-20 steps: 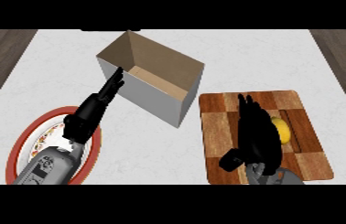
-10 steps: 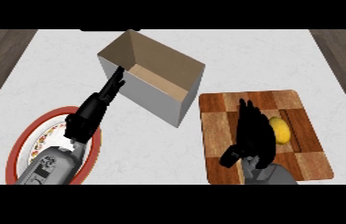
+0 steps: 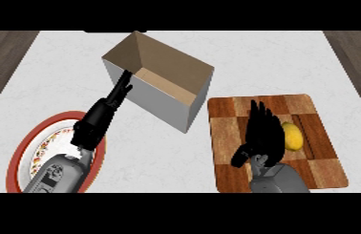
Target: Pick the eggplant from the cutting board and place it in the cardboard box
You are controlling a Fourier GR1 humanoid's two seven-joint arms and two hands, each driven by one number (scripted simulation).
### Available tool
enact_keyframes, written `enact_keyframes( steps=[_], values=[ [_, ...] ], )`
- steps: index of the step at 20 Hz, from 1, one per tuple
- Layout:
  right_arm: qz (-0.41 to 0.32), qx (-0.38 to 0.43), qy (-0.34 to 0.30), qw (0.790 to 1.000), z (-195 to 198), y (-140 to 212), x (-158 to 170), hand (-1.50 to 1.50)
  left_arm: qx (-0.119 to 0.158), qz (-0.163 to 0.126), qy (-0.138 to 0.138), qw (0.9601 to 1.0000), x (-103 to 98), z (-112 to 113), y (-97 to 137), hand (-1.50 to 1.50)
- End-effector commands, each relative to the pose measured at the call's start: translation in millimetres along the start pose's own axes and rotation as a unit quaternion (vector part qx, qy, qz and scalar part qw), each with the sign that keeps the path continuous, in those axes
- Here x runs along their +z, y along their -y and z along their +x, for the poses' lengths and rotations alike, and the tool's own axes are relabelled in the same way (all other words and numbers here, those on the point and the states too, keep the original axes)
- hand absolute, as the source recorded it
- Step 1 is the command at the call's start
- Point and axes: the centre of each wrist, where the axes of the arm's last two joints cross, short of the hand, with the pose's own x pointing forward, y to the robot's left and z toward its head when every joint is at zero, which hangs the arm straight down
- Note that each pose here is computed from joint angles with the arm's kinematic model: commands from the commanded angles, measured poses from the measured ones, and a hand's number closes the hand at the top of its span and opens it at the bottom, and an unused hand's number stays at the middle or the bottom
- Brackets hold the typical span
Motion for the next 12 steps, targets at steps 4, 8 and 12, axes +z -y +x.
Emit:
enact_keyframes(
  steps=[4, 8, 12],
  values=[
    [0.035, 0.015, -0.056, 0.998, -10.6, -9.0, -8.6, -1.50, -0.002, -0.002, -0.010, 0.9999, 8.5, 0.9, -7.3, 0.00],
    [0.049, 0.028, -0.061, 0.997, -4.1, -9.5, -4.1, -1.50, 0.005, -0.015, 0.002, 0.9999, 7.2, -6.4, 14.2, 0.00],
    [0.052, 0.021, -0.063, 0.996, -2.0, -34.5, -21.2, -1.50, 0.005, -0.010, -0.011, 0.9999, 10.8, -2.7, -5.1, 0.00]
  ],
)
